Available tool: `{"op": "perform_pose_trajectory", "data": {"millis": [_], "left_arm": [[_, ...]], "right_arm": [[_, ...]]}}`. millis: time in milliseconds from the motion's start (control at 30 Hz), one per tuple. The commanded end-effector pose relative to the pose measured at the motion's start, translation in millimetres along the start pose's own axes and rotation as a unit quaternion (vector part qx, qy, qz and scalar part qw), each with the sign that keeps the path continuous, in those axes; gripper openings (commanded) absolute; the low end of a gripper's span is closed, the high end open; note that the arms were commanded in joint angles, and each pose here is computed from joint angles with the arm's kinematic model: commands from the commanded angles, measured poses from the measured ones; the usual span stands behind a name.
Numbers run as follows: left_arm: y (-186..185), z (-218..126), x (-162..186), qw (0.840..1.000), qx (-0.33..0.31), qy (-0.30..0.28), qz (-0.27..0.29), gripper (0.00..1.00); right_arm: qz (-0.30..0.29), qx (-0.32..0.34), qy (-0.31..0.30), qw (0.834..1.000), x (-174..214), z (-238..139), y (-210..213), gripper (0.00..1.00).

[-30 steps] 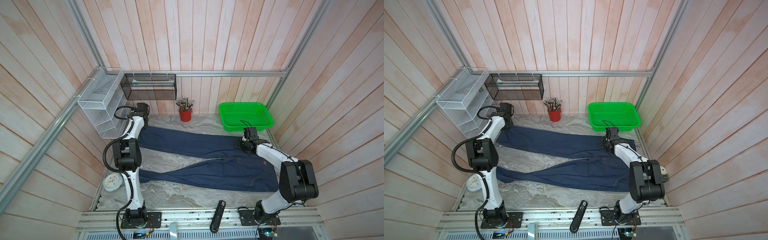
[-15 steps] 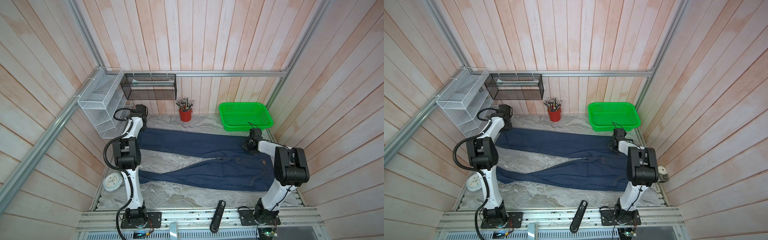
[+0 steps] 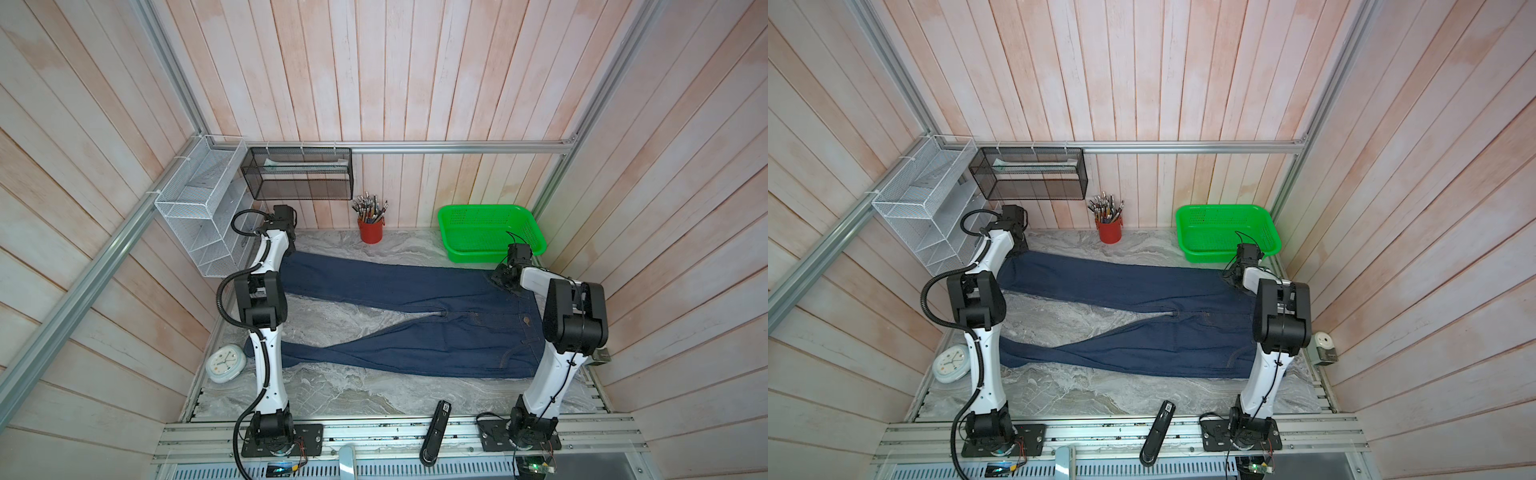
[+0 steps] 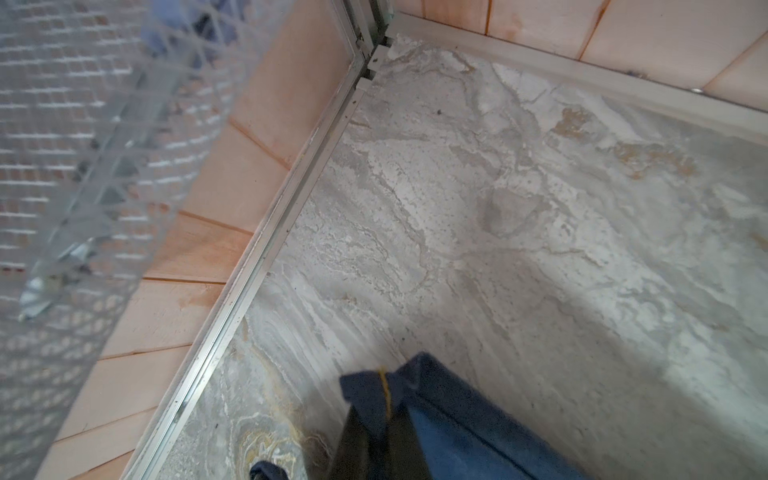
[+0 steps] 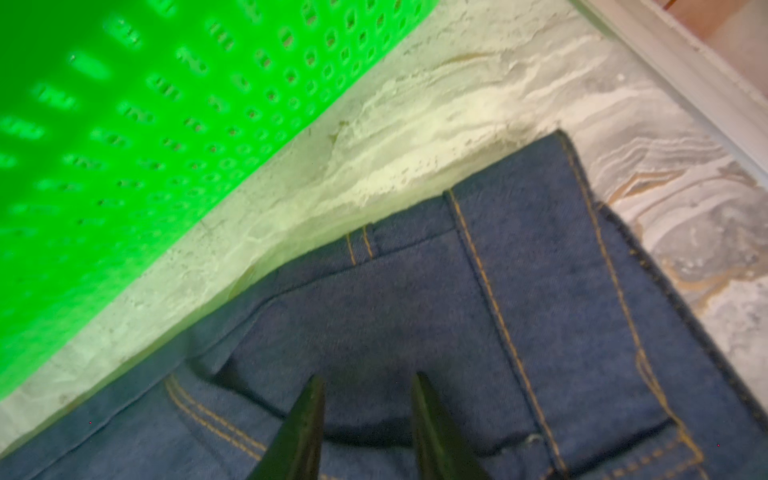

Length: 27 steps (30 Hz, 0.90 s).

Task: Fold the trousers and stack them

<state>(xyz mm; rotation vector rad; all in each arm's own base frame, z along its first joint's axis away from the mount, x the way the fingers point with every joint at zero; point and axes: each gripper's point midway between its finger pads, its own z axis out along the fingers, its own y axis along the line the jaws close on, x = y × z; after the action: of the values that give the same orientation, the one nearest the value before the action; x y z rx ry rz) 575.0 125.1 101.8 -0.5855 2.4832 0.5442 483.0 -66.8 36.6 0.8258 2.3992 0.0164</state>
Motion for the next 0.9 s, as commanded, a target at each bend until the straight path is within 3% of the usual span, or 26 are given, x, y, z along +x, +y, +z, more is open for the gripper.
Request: {"op": "perform_pose_trajectory", "data": {"millis": [0, 100, 167, 300, 400, 567, 700, 867], "left_arm": [[6.3, -4.5, 3.8, 1.0, 0.003, 0.016, -0.001, 0.41], [11.9, -30.4, -4.9, 1.0, 0.02, 0.002, -0.01, 0.61], [17.4, -55.4, -12.7, 0.999, 0.033, -0.014, -0.021, 0.67], [27.2, -120.9, -21.5, 0.996, 0.066, -0.05, -0.04, 0.71], [33.7, -173.5, -5.6, 0.991, 0.099, -0.066, -0.054, 0.71], [54.0, -226.3, 71.0, 0.98, 0.164, -0.049, -0.104, 0.7], [93.1, -226.6, 143.2, 0.98, 0.133, 0.009, -0.147, 0.7], [132.7, -202.6, 210.8, 0.962, 0.104, 0.084, -0.239, 0.72]], "right_arm": [[-0.001, -0.009, 0.008, 1.0, -2.1, -10.7, 4.8, 0.38], [-0.01, -0.026, -0.01, 1.0, -10.3, -38.0, 14.4, 0.42], [-0.017, -0.037, -0.02, 0.999, -12.7, -59.9, 20.5, 0.45], [-0.021, -0.065, -0.035, 0.997, -6.3, -105.1, 32.6, 0.47], [-0.035, -0.096, -0.042, 0.994, 12.3, -137.3, 50.5, 0.48], [-0.087, -0.153, -0.022, 0.984, 68.9, -174.1, 89.0, 0.49], [-0.129, -0.198, 0.012, 0.972, 125.1, -192.2, 116.2, 0.49], [-0.171, -0.236, 0.057, 0.955, 189.2, -202.0, 137.6, 0.49]]}}
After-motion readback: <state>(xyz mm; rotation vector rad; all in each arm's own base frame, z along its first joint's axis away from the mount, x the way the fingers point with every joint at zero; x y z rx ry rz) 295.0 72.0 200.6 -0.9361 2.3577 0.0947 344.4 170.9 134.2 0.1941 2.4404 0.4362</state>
